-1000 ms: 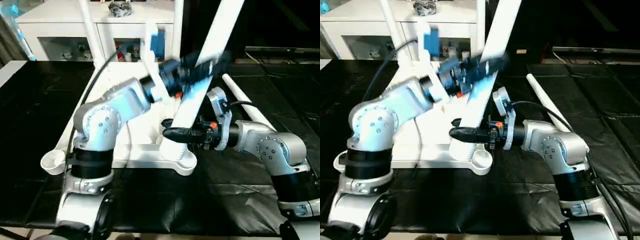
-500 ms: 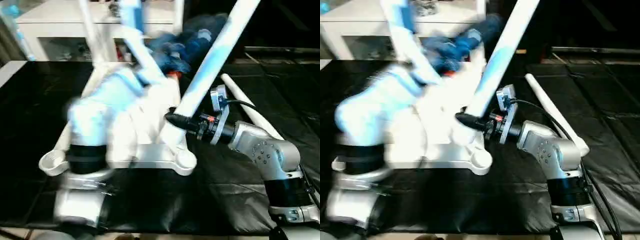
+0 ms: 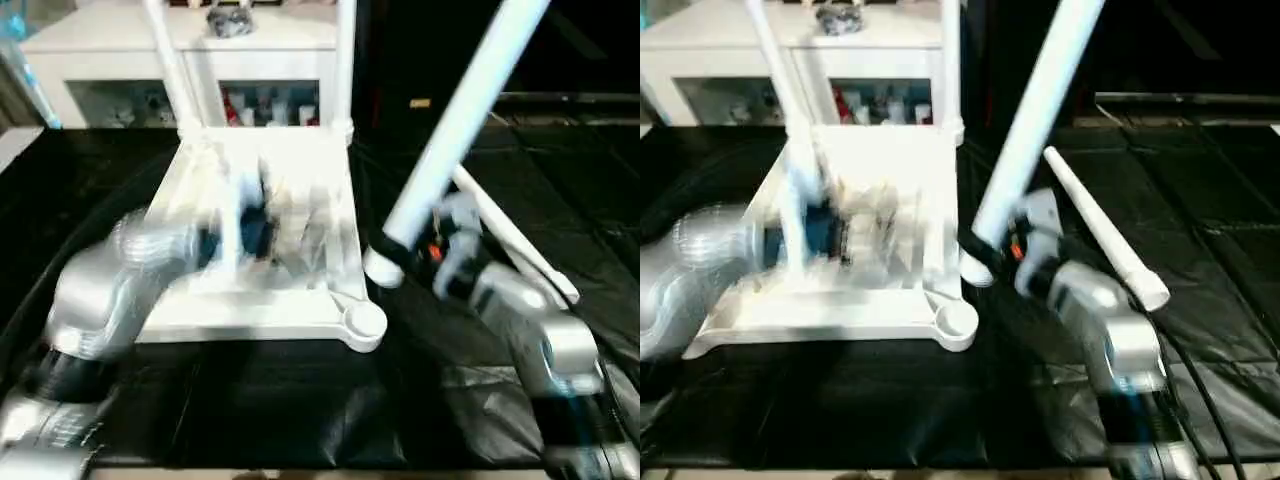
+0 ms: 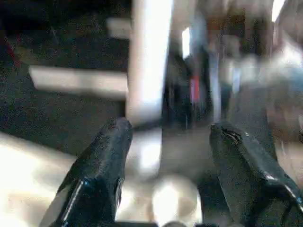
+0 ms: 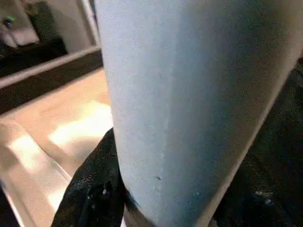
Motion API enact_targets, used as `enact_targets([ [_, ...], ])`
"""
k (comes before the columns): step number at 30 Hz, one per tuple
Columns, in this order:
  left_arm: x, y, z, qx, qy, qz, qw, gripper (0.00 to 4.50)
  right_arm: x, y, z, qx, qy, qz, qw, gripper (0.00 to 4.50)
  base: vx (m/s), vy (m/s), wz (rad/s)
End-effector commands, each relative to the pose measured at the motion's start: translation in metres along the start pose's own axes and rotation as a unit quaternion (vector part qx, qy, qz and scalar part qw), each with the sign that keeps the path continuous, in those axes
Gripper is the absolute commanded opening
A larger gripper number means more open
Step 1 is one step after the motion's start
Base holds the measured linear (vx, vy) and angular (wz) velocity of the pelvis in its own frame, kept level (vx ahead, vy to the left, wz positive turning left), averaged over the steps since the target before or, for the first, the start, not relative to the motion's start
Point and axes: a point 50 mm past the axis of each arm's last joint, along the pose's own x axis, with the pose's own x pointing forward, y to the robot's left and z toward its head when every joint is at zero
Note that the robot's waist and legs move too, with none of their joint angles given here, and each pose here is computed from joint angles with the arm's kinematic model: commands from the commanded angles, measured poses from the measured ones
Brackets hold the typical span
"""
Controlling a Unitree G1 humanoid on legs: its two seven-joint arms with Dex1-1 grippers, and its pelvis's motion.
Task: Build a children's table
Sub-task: Pick table leg, then insert table leg to table base
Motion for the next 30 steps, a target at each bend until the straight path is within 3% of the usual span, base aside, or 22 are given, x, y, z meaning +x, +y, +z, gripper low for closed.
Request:
enact_targets([
  [1,0.005,-0.003,-0.018,0.025,0.055,-0.031,0.998,3.00,0.001,0.005,0.006,-0.013,-0.013,0.013,1.000,1.93,0.000,0.000,0.00],
  [2,0.005,-0.003,-0.018,0.026,0.056,-0.032,0.998,2.71,0.001,0.005,0.006,-0.013,-0.013,0.013,1.000,1.93,0.000,0.000,0.00],
  [6,0.003,0.000,-0.052,0.041,0.150,-0.049,0.987,2.51,0.000,0.012,0.004,-0.017,-0.013,0.031,0.999,1.93,0.000,0.000,0.00],
  [8,0.004,0.004,-0.058,0.047,0.165,-0.041,0.984,2.23,0.001,0.013,0.004,-0.023,-0.013,0.031,0.999,1.93,0.000,0.000,0.00],
  [19,0.009,0.021,-0.073,0.079,0.182,-0.013,0.980,1.36,0.001,0.016,0.001,-0.035,-0.004,0.043,0.998,1.93,0.000,0.000,0.00],
  [22,0.009,0.021,-0.074,0.079,0.182,-0.015,0.980,1.24,0.001,0.017,0.001,-0.037,-0.002,0.044,0.998,1.93,0.000,0.000,0.00],
  [24,0.008,0.022,-0.075,0.073,0.180,-0.019,0.981,0.92,0.002,0.017,0.001,-0.038,-0.002,0.045,0.998,1.93,0.000,0.000,0.00],
  [29,0.008,0.024,-0.077,0.072,0.178,-0.021,0.981,0.76,0.002,0.017,0.000,-0.040,0.001,0.048,0.998,1.93,0.000,0.000,0.00],
  [30,0.008,0.024,-0.079,0.072,0.182,-0.023,0.980,0.51,0.002,0.017,0.000,-0.041,0.002,0.051,0.998,1.93,0.000,0.000,0.00],
])
